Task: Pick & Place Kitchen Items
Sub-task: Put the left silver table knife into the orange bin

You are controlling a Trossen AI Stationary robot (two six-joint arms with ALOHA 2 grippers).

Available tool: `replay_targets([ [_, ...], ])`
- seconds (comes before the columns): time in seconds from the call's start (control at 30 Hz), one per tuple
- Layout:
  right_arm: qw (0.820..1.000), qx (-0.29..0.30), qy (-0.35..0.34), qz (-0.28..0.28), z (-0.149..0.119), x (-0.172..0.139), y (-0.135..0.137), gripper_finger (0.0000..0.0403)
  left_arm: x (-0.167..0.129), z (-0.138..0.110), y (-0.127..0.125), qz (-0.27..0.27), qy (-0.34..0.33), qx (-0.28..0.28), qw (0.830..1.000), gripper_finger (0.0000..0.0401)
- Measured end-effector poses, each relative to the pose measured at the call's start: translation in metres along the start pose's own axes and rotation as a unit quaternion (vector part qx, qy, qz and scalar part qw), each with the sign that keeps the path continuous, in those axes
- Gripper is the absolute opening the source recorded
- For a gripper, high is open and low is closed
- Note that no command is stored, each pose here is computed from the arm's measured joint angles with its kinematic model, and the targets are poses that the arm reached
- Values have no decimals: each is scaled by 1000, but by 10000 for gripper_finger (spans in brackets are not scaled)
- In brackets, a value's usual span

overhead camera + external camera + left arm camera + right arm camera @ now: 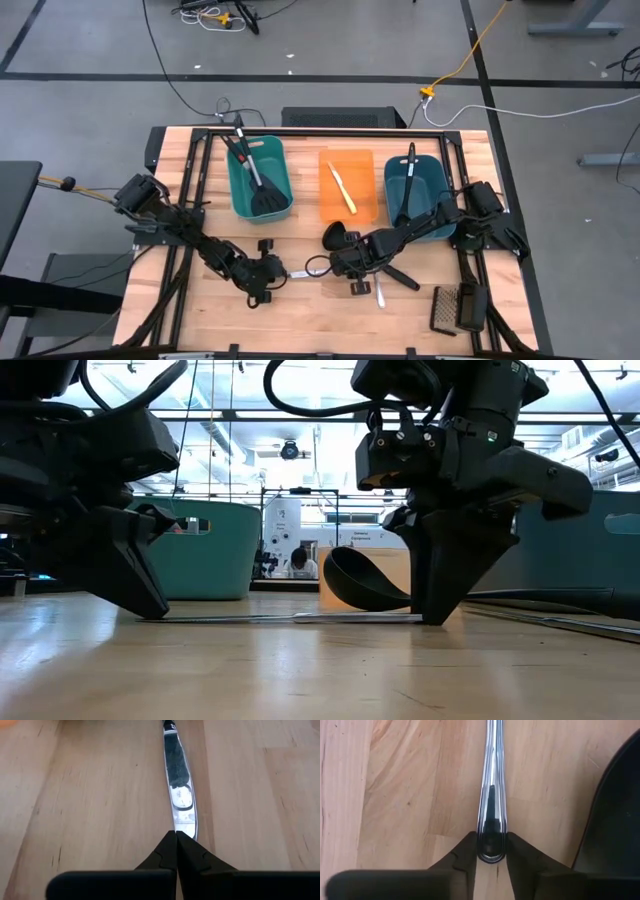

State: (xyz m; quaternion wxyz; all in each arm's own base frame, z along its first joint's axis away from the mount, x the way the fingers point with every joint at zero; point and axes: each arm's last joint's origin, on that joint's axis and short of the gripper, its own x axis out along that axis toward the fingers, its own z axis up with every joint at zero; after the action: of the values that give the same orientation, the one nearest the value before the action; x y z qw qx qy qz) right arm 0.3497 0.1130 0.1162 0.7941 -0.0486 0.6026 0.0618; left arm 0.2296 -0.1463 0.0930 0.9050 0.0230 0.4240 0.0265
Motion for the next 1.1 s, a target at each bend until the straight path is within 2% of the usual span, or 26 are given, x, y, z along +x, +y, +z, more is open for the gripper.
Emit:
replay_targets([
  [0.2, 1000, 2, 1, -4, 0, 0, 0, 79, 0, 0, -1, 3, -3, -1, 1000, 8],
  [0.4, 1000, 6, 0, -8, -1, -1, 1, 79, -1, -1, -2, 13, -14, 22, 1000, 10],
  [0.63, 1000, 5, -22, -17, 1, -15, 4, 79, -15, 4, 1, 22, -26, 45, 998, 12],
  [1.1, 999, 0, -30, -21, 2, -21, 8, 79, -31, 11, 7, 40, -36, 31, 998, 12],
])
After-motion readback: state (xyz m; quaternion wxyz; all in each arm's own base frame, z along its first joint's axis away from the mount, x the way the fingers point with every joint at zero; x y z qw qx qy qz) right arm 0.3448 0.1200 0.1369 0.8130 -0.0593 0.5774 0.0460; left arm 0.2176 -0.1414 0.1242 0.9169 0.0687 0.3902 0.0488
